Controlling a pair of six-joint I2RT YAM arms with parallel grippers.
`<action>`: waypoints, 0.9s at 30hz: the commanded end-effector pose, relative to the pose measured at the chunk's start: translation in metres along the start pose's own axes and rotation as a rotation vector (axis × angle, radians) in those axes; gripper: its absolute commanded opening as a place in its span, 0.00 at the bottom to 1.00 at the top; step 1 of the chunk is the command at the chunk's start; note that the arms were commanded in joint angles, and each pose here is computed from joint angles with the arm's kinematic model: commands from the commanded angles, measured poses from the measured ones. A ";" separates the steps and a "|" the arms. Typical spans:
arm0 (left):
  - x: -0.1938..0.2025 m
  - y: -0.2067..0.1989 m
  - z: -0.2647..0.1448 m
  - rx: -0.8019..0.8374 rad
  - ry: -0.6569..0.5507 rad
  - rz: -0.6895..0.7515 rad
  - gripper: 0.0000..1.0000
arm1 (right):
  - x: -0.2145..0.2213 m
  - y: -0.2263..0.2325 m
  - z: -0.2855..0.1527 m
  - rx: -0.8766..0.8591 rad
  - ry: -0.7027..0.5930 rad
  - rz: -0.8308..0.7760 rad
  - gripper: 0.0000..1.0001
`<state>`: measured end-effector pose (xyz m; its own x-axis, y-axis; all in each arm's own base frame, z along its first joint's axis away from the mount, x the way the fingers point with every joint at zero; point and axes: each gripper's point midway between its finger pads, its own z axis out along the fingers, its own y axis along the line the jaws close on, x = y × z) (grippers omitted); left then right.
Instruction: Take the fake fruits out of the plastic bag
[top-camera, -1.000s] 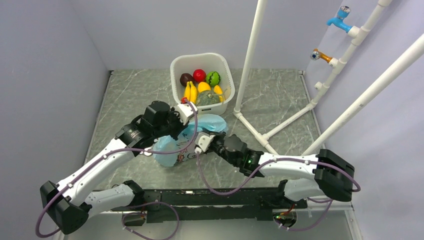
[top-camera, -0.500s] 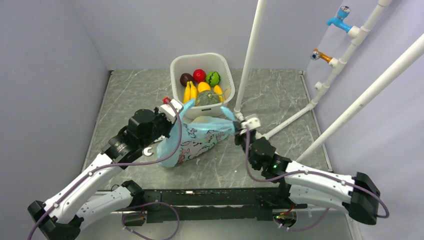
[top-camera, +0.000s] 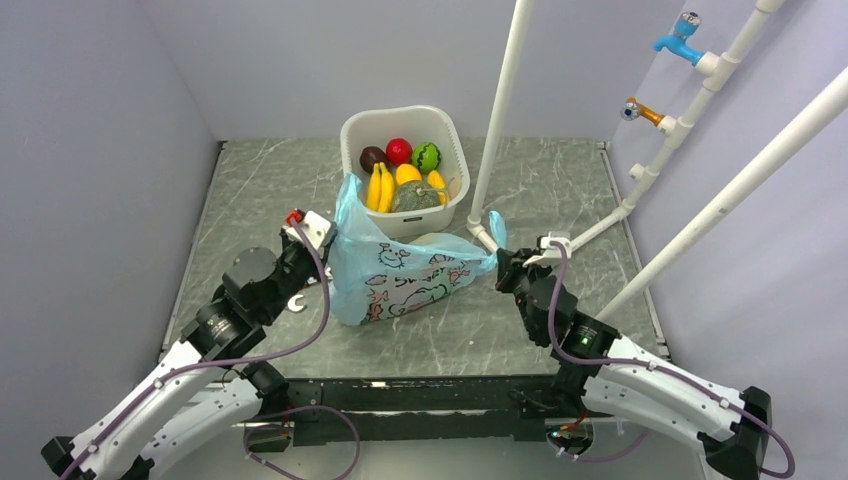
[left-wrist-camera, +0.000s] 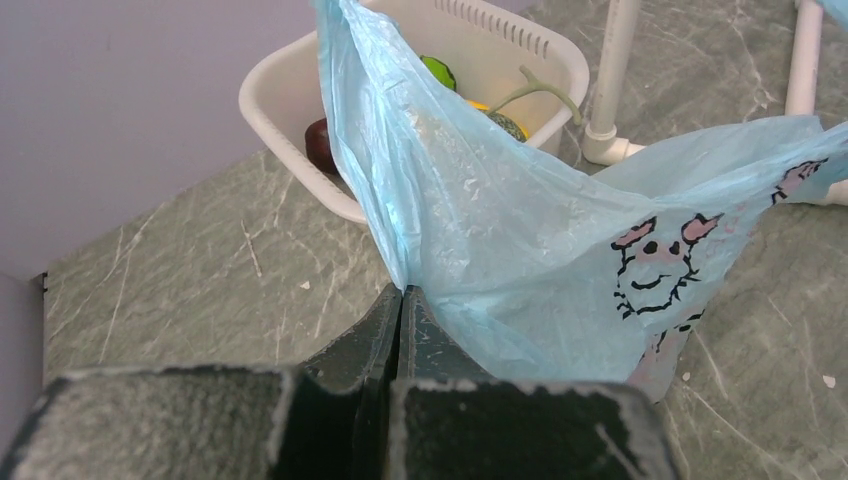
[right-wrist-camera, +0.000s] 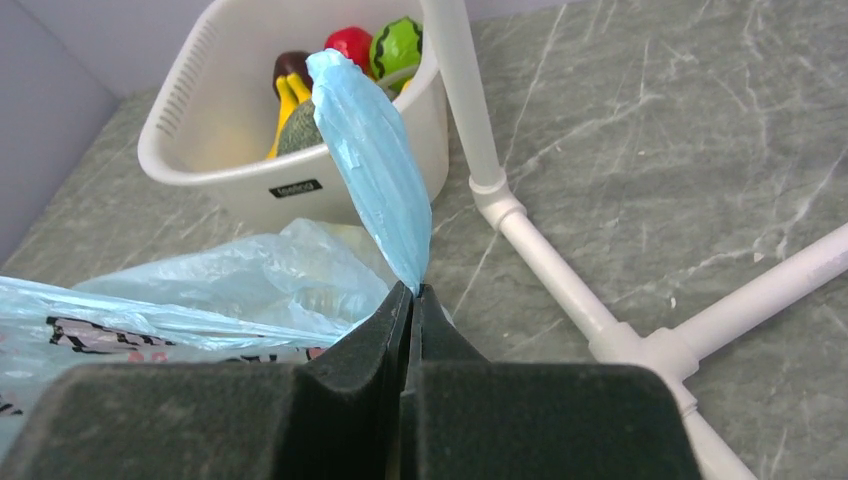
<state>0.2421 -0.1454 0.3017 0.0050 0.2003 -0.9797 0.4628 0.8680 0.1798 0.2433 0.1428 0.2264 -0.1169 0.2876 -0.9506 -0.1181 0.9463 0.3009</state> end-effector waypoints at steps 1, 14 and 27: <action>-0.020 0.030 -0.007 -0.139 -0.067 0.016 0.00 | 0.005 -0.026 -0.001 0.109 0.042 -0.089 0.00; -0.023 -0.024 0.002 0.168 -0.068 0.046 0.00 | -0.028 0.030 -0.005 -0.124 0.124 -0.151 0.64; -0.031 -0.029 -0.006 0.202 -0.116 0.045 0.00 | -0.091 0.186 -0.050 -0.822 0.202 0.021 0.82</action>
<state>0.2286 -0.1734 0.3022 0.0491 0.2239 -0.9734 0.6250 0.7533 0.2048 0.2096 0.2387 0.3633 -0.2202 0.2068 -0.9533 -0.6233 0.7219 0.3006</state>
